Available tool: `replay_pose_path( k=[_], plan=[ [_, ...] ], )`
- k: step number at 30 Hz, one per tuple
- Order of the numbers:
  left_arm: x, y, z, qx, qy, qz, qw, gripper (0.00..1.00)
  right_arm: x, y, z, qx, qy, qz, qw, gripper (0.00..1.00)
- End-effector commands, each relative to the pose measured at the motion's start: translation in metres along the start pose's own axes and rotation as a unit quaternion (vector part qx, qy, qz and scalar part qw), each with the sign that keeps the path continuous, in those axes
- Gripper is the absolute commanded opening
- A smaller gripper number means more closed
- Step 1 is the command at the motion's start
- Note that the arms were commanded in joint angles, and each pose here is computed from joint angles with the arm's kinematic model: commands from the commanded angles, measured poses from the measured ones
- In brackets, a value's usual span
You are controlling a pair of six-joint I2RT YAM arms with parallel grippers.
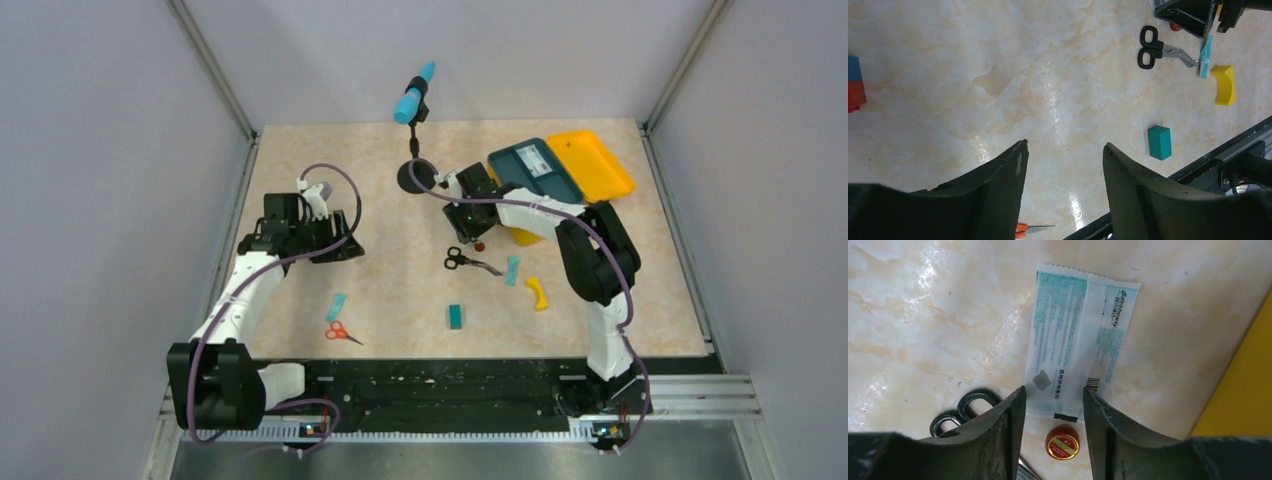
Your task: Organize the medicine kit
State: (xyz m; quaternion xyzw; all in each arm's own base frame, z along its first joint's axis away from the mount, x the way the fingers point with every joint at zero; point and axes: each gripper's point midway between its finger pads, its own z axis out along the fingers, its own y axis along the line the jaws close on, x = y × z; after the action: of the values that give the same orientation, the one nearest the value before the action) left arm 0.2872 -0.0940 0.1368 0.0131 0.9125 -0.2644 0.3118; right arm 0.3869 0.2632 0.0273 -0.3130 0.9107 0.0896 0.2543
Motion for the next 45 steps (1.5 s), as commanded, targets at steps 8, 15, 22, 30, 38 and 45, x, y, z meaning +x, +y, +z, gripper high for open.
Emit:
replay_pose_path(
  k=[8, 15, 22, 30, 38, 45],
  plan=[
    [-0.023, -0.008, 0.001, 0.018, -0.03, 0.013, 0.999, 0.61, 0.007, 0.006, 0.007, -0.02, 0.01, -0.003, 1.0, 0.12],
    [-0.028, -0.006, 0.007, 0.021, -0.03, 0.01, 0.999, 0.61, -0.018, 0.007, -0.022, -0.025, -0.031, -0.02, 0.999, 0.0],
    [-0.028, -0.005, 0.011, 0.022, -0.021, 0.002, 1.0, 0.61, -0.035, -0.001, -0.04, 0.001, -0.059, -0.022, 0.998, 0.25],
    [-0.026, -0.003, 0.007, 0.014, -0.027, 0.01, 0.999, 0.61, -0.008, -0.01, -0.013, 0.02, -0.018, -0.01, 1.0, 0.58],
    [-0.026, 0.009, 0.001, -0.002, -0.039, 0.002, 0.999, 0.61, 0.014, -0.001, 0.003, -0.049, 0.012, 0.014, 0.999, 0.43],
    [-0.031, 0.013, 0.001, -0.006, -0.047, -0.001, 0.999, 0.61, 0.034, 0.004, 0.01, -0.06, 0.035, 0.016, 0.997, 0.21]
  ],
)
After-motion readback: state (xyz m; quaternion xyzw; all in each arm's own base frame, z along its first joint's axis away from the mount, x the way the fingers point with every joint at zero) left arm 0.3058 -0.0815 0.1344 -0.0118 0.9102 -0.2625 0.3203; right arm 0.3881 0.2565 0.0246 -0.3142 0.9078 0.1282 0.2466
